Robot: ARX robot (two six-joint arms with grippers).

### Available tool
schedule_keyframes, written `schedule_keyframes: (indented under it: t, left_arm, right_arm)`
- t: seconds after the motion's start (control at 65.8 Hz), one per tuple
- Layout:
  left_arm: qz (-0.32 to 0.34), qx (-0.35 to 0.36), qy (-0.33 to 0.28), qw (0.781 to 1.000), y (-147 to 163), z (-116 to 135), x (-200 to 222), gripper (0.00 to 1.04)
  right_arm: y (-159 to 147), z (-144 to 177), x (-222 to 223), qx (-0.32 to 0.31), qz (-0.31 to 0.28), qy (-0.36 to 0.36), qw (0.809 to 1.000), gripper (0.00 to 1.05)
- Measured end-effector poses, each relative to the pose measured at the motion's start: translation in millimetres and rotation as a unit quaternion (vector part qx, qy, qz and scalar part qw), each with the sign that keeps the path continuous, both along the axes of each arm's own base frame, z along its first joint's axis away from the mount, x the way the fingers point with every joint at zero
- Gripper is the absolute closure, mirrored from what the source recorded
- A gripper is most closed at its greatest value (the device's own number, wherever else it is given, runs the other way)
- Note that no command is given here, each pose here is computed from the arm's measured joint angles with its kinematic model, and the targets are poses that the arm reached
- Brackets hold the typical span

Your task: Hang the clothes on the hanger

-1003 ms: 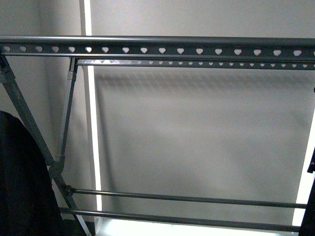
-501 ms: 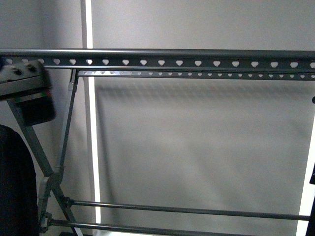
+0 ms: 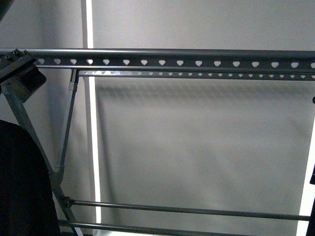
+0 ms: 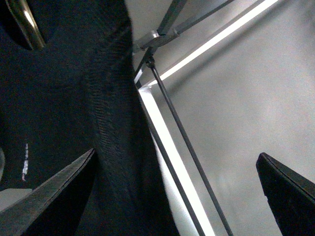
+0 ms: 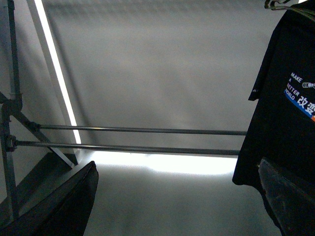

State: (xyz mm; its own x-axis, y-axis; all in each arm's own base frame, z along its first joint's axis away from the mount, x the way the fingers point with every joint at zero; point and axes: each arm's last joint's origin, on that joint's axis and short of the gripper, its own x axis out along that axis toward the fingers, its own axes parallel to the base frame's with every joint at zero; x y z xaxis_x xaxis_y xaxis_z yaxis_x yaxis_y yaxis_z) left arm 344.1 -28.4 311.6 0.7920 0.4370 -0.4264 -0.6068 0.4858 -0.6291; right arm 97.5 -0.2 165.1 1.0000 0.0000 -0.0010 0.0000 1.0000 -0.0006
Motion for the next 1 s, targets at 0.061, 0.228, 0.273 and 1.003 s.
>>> schedule_keyframes:
  t: [0.061,0.228,0.273,1.003]
  left_arm:
    - [0.003,-0.003,0.003,1.000,3,-4,4,0.07]
    - [0.013,0.006,-0.005,1.000,9,-8,20,0.07]
    - [0.015,0.011,-0.007,1.000,9,-7,22,0.11]
    - [-0.034,0.019,-0.042,0.998,13,-17,14,1.00]
  right_arm:
    - [0,0,0,0.000,0.000,0.000,1.000,0.07]
    - [0,0,0,0.000,0.000,0.000,1.000,0.07]
    - [0,0,0,0.000,0.000,0.000,1.000,0.07]
    - [0,0,0,0.000,0.000,0.000,1.000,0.07]
